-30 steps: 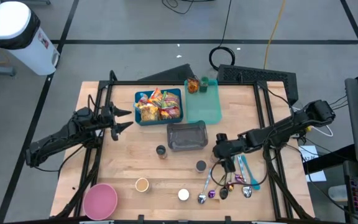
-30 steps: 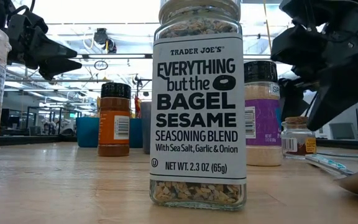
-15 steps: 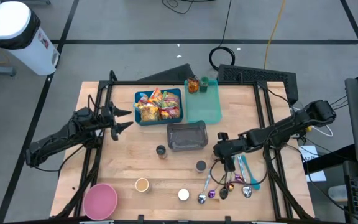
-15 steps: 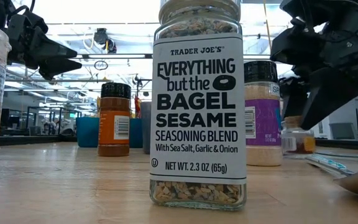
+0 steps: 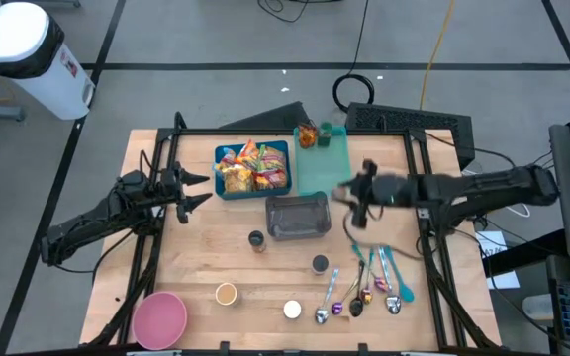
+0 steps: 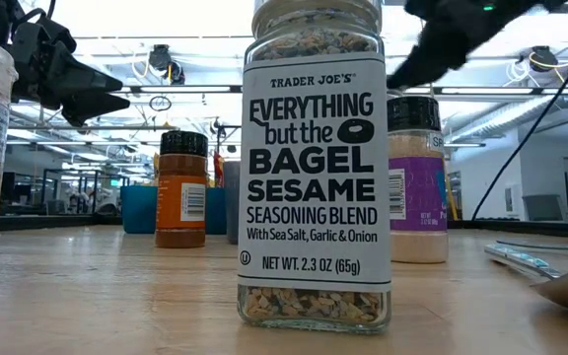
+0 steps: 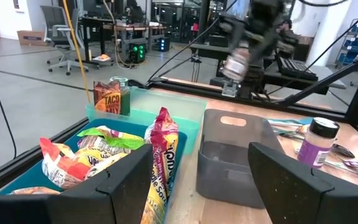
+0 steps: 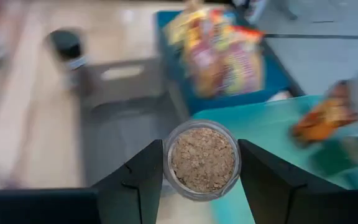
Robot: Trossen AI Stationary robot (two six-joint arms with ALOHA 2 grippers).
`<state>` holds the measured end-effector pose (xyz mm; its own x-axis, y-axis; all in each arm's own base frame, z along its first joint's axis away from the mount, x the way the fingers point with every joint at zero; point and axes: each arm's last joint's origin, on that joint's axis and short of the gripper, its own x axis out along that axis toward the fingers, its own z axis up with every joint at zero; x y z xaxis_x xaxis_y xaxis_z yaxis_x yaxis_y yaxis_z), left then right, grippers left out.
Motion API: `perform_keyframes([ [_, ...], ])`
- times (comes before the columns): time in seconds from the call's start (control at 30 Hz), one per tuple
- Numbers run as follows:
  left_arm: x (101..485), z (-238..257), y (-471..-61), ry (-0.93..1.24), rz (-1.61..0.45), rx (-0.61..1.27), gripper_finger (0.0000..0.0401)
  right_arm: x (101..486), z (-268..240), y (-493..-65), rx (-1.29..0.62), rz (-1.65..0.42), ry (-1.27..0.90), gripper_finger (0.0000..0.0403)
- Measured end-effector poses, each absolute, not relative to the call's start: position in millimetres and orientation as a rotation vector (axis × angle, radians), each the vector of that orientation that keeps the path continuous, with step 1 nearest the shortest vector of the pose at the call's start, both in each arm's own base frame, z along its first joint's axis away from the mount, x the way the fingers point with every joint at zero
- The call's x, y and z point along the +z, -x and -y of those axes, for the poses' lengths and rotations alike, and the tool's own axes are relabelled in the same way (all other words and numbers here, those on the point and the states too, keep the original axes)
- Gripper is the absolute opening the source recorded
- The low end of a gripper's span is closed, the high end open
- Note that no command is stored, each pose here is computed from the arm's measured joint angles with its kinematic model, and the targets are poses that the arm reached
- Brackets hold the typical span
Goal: Pick & Place Food Item
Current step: Put the brown seasoning bottle into the green bin
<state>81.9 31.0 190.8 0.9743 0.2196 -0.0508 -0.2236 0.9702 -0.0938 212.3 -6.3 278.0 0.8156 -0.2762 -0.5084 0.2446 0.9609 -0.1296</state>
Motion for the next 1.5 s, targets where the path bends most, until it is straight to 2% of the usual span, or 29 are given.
perform_keyframes([
  [0.17, 191, -31, -82, 0.100, -0.041, 0.224, 0.0271, 300, 60, -221, -0.408, -0.582, -0.031, 0.0166],
  [0.27, 191, -31, -82, 0.099, -0.041, 0.224, 0.0271, 297, 99, -227, -0.476, -0.625, -0.109, 0.0166],
  [0.43, 191, -31, -82, 0.100, -0.041, 0.224, 0.0271, 272, 156, -237, -0.534, -0.687, -0.234, 0.0166],
  [0.6, 191, -31, -82, 0.100, -0.042, 0.224, 0.0271, 238, 191, -247, -0.549, -0.732, -0.309, 0.0166],
  [0.93, 191, -31, -82, 0.100, -0.042, 0.224, 0.0271, 189, 193, -297, -0.378, -0.686, -0.257, 0.0166],
  [1.2, 190, -31, -82, 0.100, -0.043, 0.223, 0.0271, 160, 194, -308, -0.376, -0.740, -0.220, 0.0166],
  [1.5, 191, -31, -82, 0.100, -0.042, 0.224, 0.0271, 162, 187, -313, -0.339, -0.752, -0.112, 0.0246],
])
